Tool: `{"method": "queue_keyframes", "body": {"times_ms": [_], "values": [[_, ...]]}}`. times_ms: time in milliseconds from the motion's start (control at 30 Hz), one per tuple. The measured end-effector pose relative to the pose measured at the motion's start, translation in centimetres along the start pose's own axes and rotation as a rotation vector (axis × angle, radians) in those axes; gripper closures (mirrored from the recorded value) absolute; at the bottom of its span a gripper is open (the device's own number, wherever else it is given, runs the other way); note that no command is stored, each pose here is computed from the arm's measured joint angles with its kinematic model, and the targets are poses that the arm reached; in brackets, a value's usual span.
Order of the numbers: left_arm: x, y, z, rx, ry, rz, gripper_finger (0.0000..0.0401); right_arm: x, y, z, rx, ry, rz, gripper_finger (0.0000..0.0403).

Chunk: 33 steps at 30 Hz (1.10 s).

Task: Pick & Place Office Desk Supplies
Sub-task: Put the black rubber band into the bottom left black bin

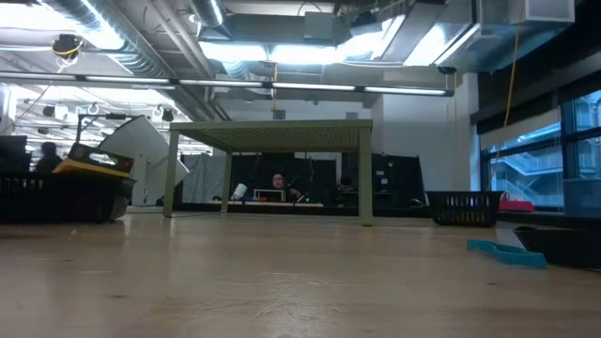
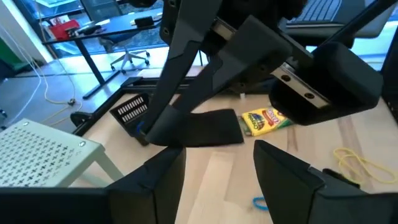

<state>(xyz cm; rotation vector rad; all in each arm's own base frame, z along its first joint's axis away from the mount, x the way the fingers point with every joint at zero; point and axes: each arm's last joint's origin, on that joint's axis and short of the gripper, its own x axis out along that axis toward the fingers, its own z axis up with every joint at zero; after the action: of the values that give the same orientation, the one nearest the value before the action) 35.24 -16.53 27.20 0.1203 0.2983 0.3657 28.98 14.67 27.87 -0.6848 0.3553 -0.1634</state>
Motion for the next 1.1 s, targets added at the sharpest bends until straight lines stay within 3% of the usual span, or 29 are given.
{"method": "queue_keyframes", "body": {"times_ms": [433,600,900,1100], "values": [[0.21,0.18,0.53,-0.121,-0.038,0.009,0.0240,-0.01,-0.17,0.34,0.024,-0.027,-0.014,0.0396],[0.20,0.25,0.71,-0.105,-0.056,0.041,0.0281,0.09,-0.08,0.28,0.019,-0.020,-0.023,0.0396],[0.08,0.06,0.66,-0.074,-0.052,0.016,0.0390,0.11,-0.20,0.16,0.004,0.013,-0.078,0.0396],[0.07,0.04,0.64,-0.043,-0.049,0.011,0.0399,0.11,-0.20,0.16,0.004,0.013,-0.078,0.0389]]}}
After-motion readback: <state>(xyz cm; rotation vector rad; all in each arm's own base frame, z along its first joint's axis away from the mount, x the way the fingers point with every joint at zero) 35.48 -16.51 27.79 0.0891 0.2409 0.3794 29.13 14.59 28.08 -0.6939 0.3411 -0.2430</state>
